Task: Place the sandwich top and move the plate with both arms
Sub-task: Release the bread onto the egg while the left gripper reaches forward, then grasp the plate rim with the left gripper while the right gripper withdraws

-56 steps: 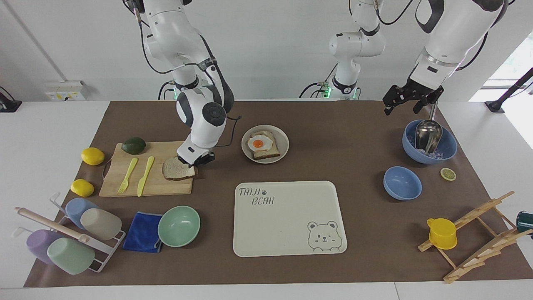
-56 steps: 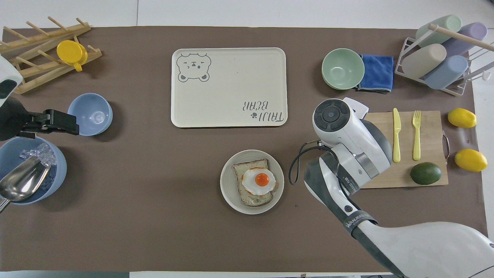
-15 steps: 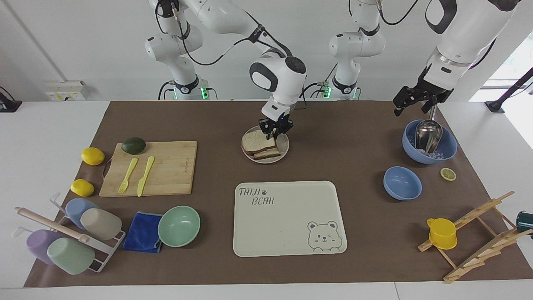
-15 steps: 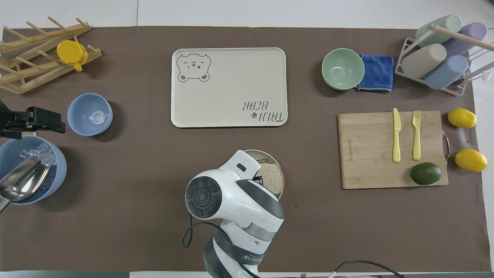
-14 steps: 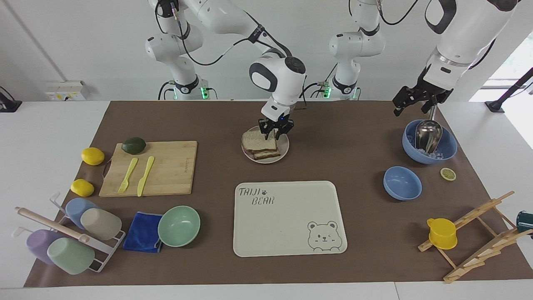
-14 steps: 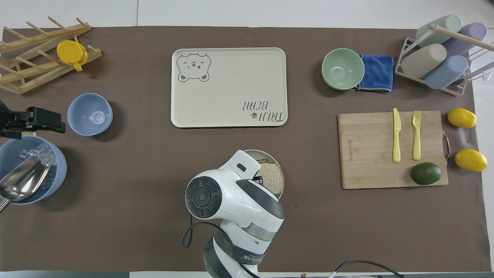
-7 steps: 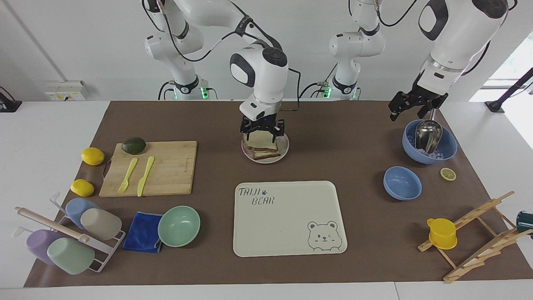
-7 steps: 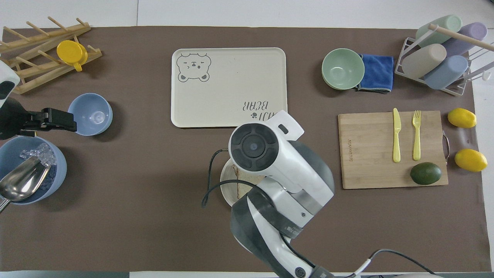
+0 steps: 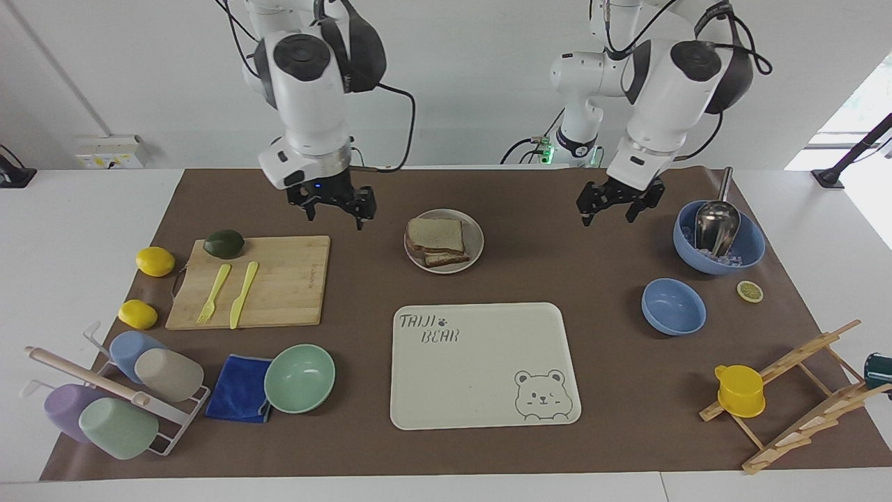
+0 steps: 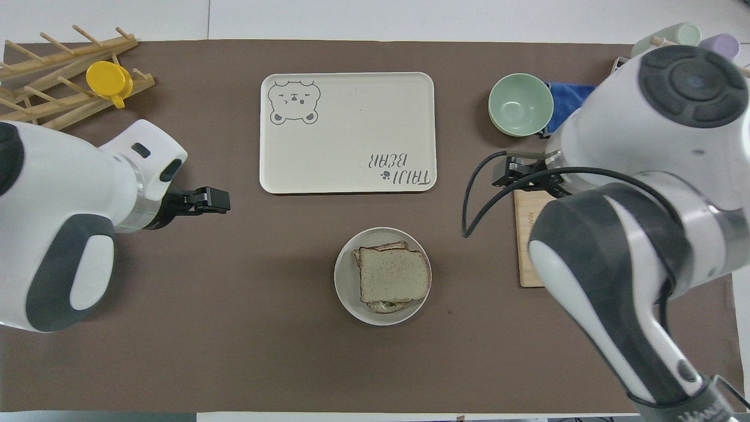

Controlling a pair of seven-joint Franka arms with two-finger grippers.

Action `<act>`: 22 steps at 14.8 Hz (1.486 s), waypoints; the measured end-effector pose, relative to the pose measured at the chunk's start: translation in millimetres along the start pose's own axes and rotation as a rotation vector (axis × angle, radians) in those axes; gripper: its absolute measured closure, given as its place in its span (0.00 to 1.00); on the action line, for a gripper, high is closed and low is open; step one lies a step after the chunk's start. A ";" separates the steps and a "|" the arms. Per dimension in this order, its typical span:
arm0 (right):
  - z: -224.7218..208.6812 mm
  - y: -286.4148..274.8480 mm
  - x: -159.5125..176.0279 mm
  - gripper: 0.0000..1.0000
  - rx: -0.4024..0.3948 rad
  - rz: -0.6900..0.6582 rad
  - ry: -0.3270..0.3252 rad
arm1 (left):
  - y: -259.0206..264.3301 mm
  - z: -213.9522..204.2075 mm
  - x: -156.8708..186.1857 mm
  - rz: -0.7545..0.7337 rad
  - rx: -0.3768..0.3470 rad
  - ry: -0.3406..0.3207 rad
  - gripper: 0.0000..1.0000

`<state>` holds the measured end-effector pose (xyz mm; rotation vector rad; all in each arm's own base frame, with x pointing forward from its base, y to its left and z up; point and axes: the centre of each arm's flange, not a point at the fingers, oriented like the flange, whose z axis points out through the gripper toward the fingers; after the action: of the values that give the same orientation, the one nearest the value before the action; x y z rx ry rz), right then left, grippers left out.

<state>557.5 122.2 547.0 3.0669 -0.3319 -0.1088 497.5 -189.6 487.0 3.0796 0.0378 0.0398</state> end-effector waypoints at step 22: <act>-19.3 149.0 17.5 0.00 0.077 -0.149 -0.085 | 123.2 164.9 -72.5 0.087 -0.092 -0.073 0.28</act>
<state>544.4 -26.0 574.3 3.1662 -0.1132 -0.2388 432.3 -324.5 328.3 2.9862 -0.0983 -0.0645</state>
